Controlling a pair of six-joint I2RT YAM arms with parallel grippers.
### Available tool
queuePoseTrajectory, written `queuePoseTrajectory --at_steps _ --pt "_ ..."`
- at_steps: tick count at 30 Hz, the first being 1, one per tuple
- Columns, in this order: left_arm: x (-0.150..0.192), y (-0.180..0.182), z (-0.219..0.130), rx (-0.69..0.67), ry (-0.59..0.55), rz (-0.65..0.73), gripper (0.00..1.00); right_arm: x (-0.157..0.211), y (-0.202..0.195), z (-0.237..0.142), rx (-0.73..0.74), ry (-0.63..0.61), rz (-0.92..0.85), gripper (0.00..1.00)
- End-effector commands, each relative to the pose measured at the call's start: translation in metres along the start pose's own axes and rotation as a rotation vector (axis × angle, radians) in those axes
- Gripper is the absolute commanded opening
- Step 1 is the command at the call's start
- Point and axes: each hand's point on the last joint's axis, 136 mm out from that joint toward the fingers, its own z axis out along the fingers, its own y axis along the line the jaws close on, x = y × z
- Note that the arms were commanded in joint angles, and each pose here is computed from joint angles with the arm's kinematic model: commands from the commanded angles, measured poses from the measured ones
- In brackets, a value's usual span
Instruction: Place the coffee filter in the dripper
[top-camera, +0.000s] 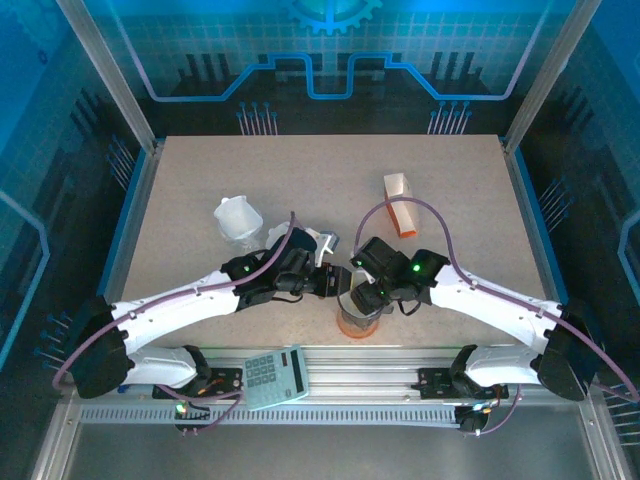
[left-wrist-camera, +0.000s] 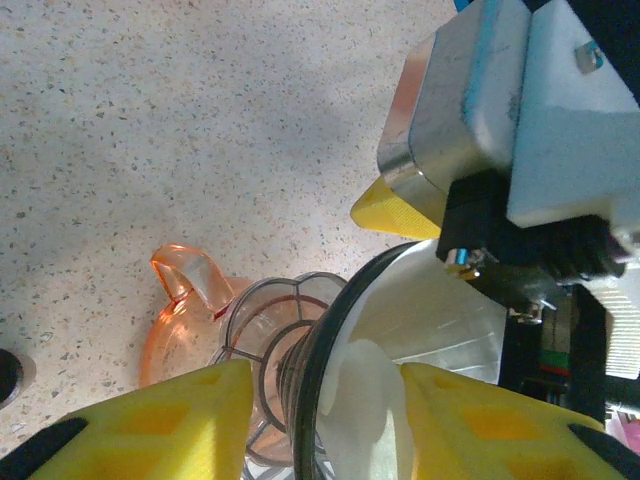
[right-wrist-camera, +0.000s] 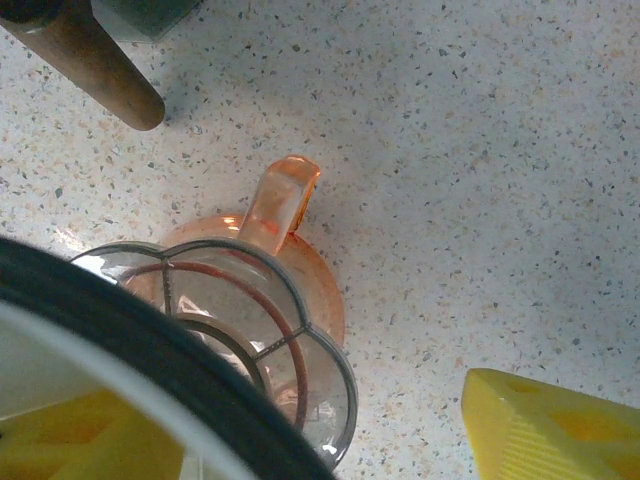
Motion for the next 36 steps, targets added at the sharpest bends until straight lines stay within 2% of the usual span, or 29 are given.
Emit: queuePoseTrajectory --at_steps 1,17,23,30,36 --pt "-0.001 0.005 -0.002 -0.017 -0.011 -0.022 0.44 -0.009 -0.002 -0.013 0.015 -0.042 -0.003 0.74" --pt "-0.006 0.004 -0.006 -0.009 -0.032 -0.037 0.45 -0.026 -0.021 -0.080 0.032 -0.233 0.064 0.80" --pt "-0.014 -0.005 -0.012 0.016 -0.058 -0.035 0.53 -0.027 -0.029 -0.095 0.030 -0.295 0.106 0.80" --pt "-0.023 -0.017 -0.023 0.051 -0.097 -0.027 0.62 -0.024 -0.025 -0.094 0.000 -0.300 0.112 0.80" --pt "-0.030 -0.022 -0.036 0.055 -0.133 -0.013 0.67 -0.030 -0.030 -0.109 0.008 -0.365 0.119 0.80"
